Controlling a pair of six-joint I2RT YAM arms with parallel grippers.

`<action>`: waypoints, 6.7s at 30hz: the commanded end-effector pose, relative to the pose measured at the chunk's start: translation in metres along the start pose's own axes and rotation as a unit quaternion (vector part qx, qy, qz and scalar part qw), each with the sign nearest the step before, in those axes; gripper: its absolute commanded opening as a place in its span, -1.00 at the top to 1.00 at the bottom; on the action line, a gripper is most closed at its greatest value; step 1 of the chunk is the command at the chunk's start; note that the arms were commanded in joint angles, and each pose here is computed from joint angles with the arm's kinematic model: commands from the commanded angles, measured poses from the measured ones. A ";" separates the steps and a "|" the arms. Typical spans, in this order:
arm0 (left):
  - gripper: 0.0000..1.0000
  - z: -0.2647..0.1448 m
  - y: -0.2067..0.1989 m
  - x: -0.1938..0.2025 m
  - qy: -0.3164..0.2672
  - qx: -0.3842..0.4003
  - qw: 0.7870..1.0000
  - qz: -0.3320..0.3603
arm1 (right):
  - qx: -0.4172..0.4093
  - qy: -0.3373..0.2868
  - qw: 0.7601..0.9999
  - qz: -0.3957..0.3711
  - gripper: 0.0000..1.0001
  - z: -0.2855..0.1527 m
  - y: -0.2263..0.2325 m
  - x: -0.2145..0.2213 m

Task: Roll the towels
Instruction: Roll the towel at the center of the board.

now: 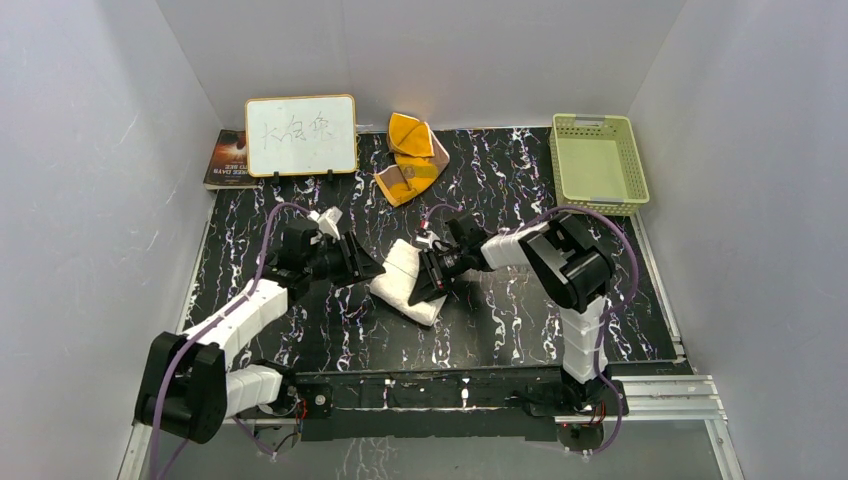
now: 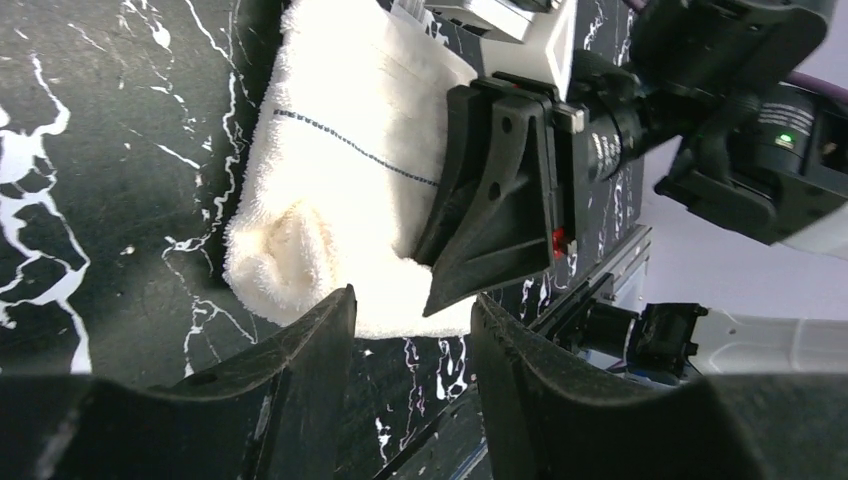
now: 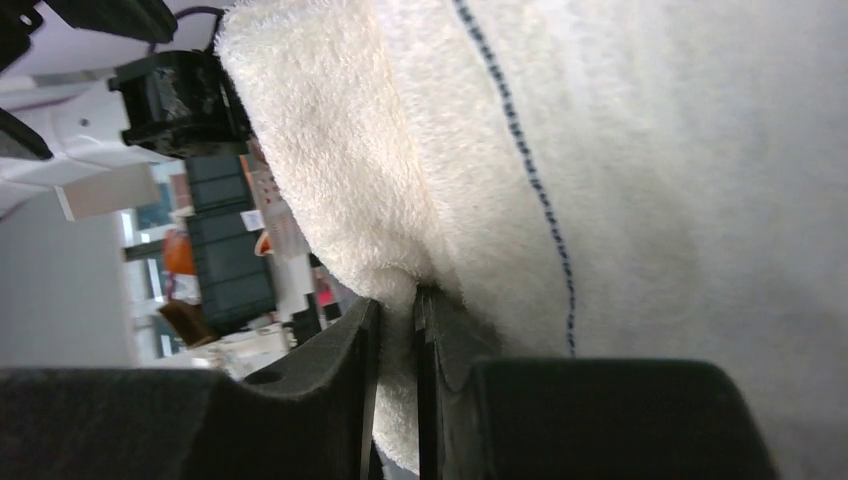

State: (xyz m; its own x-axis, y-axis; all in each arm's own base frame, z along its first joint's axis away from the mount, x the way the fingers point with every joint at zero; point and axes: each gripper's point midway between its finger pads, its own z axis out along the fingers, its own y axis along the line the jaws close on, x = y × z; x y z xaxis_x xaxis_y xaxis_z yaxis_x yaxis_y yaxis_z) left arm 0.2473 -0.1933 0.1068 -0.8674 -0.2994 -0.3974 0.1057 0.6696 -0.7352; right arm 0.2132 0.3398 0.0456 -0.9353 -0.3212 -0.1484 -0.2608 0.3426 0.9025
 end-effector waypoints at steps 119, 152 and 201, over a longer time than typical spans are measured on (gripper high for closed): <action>0.28 0.113 -0.009 0.004 0.073 0.105 0.992 -0.020 | 0.029 -0.090 0.994 0.061 0.68 -0.058 -0.040 -0.026; 0.31 0.120 0.023 0.018 0.111 0.034 0.993 -0.010 | 0.489 -0.108 0.782 -0.372 0.06 -0.056 0.018 -0.036; -0.66 0.112 -0.049 -0.009 0.071 0.121 0.990 -0.022 | 0.000 -0.202 0.979 -0.034 0.62 -0.100 -0.013 -0.051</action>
State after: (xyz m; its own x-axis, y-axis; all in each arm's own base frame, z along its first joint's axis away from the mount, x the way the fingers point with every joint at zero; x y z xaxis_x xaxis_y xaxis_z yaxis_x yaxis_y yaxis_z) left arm 0.2819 -0.2780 0.0600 -0.9586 -0.1719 -0.2272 0.0954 0.5575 -0.8246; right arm 0.2931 0.2530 0.0597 -0.9299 0.0254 -0.3668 -0.3099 0.4831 0.8189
